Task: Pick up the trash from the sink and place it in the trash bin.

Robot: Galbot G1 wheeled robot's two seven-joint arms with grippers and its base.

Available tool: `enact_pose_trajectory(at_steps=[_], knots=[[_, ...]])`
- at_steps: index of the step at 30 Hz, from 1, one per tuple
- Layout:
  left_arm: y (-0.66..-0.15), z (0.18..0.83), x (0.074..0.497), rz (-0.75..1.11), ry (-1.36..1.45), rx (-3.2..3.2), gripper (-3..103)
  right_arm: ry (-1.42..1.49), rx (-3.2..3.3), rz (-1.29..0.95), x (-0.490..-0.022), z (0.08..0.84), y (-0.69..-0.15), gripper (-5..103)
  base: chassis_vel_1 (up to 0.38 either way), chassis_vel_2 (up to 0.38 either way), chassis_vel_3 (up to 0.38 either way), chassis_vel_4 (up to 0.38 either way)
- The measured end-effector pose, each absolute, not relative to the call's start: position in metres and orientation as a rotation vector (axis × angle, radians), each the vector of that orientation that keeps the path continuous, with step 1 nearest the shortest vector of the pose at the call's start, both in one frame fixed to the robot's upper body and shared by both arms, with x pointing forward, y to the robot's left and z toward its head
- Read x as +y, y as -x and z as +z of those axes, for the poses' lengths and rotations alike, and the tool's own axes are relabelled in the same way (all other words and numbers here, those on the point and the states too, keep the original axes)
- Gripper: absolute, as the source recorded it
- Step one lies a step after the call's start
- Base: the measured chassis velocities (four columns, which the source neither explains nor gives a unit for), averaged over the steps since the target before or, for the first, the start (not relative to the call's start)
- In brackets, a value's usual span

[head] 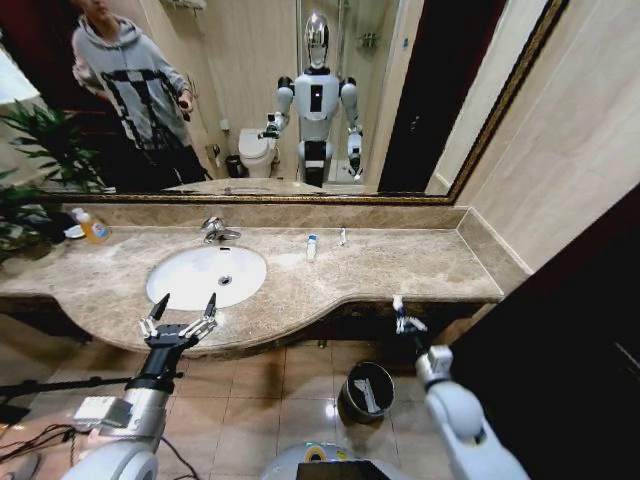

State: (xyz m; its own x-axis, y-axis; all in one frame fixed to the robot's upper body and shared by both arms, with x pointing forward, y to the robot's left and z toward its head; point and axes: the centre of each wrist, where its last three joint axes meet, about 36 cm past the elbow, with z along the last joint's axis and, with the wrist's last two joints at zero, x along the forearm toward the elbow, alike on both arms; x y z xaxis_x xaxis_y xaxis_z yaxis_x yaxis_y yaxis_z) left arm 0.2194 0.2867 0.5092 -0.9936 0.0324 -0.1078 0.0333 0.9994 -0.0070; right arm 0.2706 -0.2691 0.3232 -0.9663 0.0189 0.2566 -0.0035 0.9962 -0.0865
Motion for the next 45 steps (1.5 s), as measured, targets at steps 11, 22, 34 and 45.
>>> enact_pose_trajectory(at_steps=[11,22,34,45], knots=[[-0.219,0.509,0.287,-0.013,-0.050,3.033,100,0.002,-2.646,0.090,-0.265,0.218,-0.243,1,0.000,0.000,0.000,0.000],[-0.219,0.509,0.287,-0.013,-0.050,3.033,100,-0.037,-2.364,0.006,-0.257,0.110,-0.252,1,0.000,0.000,0.000,0.000],[-0.219,0.509,0.287,-0.013,-0.050,3.033,100,-0.078,-2.328,0.071,-0.249,0.072,-0.304,1,0.000,0.000,0.000,0.000],[-0.219,0.509,0.287,-0.013,-0.050,3.033,100,-0.084,-2.294,0.089,-0.249,0.053,-0.329,-1,0.000,0.000,0.000,0.000]])
